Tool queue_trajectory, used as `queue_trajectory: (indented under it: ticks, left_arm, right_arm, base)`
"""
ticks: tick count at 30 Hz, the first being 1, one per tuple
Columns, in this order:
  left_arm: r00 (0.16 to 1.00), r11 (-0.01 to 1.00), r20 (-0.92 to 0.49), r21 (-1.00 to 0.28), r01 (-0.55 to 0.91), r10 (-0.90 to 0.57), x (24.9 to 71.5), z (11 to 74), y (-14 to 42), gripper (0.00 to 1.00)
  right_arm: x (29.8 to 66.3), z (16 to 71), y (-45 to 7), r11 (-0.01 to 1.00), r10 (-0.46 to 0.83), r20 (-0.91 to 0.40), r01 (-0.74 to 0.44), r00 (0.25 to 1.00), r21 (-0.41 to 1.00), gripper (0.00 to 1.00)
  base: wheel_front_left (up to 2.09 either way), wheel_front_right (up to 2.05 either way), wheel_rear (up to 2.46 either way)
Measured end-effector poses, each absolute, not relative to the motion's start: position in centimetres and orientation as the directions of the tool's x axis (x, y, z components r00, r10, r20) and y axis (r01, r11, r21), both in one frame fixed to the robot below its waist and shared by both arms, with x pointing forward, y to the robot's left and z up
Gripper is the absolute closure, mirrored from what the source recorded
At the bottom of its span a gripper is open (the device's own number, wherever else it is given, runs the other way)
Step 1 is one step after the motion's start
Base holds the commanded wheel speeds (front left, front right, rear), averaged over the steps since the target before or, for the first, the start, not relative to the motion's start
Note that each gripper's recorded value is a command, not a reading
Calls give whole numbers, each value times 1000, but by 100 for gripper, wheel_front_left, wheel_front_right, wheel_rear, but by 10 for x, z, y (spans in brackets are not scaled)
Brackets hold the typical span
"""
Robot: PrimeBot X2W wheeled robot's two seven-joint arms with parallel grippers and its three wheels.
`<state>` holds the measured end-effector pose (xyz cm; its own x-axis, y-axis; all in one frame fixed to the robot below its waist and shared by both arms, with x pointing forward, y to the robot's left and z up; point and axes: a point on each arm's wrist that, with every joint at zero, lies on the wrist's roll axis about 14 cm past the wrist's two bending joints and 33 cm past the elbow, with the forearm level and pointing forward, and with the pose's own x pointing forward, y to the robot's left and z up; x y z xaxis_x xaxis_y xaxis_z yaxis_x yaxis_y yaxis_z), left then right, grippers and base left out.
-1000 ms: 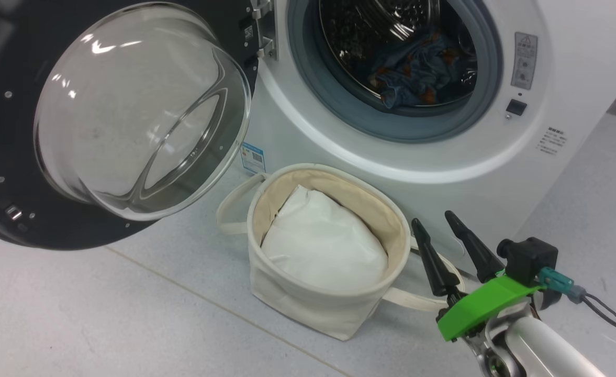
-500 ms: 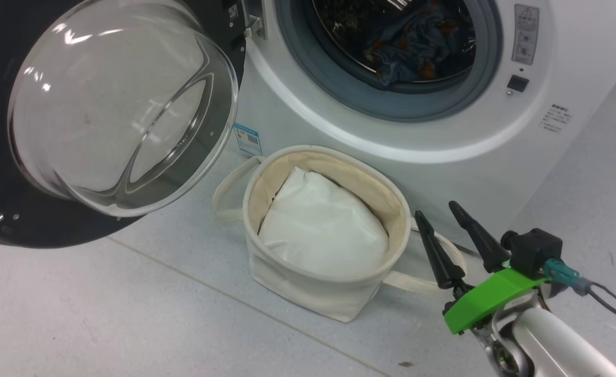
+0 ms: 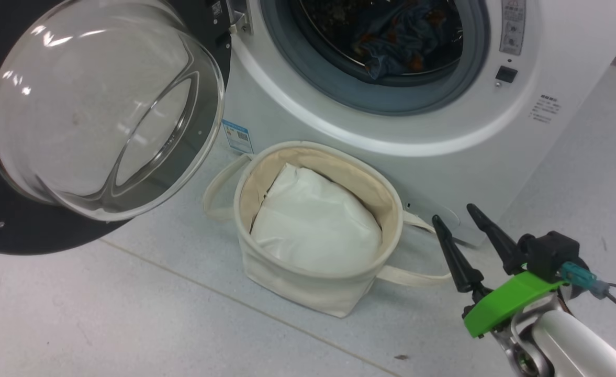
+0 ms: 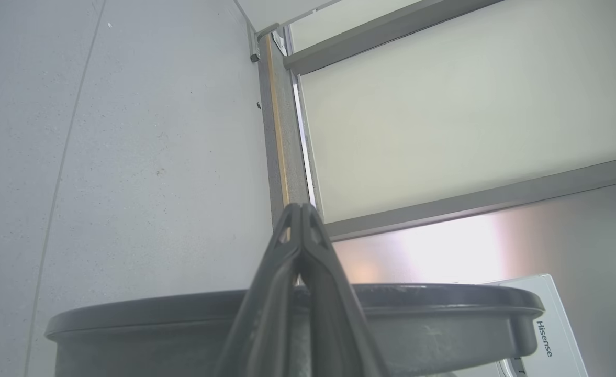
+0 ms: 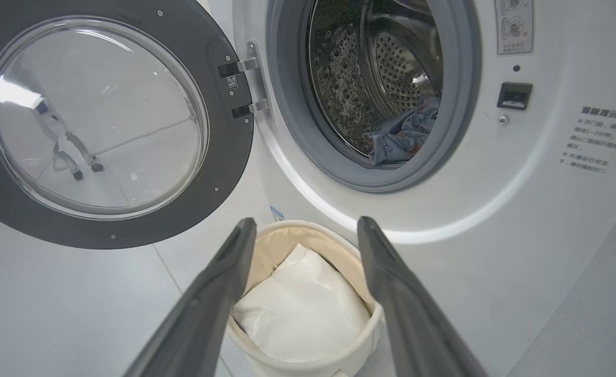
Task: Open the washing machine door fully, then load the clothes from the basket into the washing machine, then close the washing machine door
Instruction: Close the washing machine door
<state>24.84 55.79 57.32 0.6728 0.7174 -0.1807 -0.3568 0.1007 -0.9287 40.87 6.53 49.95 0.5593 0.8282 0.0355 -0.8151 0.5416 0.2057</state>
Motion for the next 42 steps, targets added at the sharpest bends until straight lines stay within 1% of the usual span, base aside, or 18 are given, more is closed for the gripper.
queue_trajectory:
  ticks: [4,9,14,21,28,30,33,37,42]
  left_arm:
    - [679,102,-176,-931,-350,713,261,576,557,100]
    - [684,91,-204,-925,-369,700,270,568,555,100]
    - [718,80,-260,-912,-403,646,273,554,546,100]
    - [762,85,-287,-909,-407,580,276,554,539,100]
    - [839,97,-301,-919,-382,454,285,556,521,100]
    - [868,120,-292,-923,-367,402,291,558,511,100]
    - [904,110,-289,-935,-337,315,297,550,489,100]
    - [917,86,-324,-933,-351,232,289,529,467,100]
    - [933,101,-328,-934,-344,145,276,526,455,100]
  right_arm:
    - [415,493,61,547,826,26,-813,562,202,0]
    - [423,486,57,557,820,16,-803,572,212,0]
    - [427,488,57,561,817,25,-803,577,203,0]
    - [429,489,58,562,816,25,-803,577,198,0]
    - [425,493,62,553,821,34,-809,570,200,0]
    - [422,492,61,557,819,27,-806,573,202,0]
    - [415,487,60,560,819,11,-802,574,208,0]
    - [406,494,64,555,819,25,-803,573,216,0]
    - [401,499,69,550,821,35,-806,570,219,0]
  base:
    - [0,0,0]
    - [0,0,0]
    - [0,0,0]
    - [0,0,0]
    - [0,0,0]
    - [0,0,0]
    - [0,0,0]
    - [0,0,0]
    - [0,0,0]
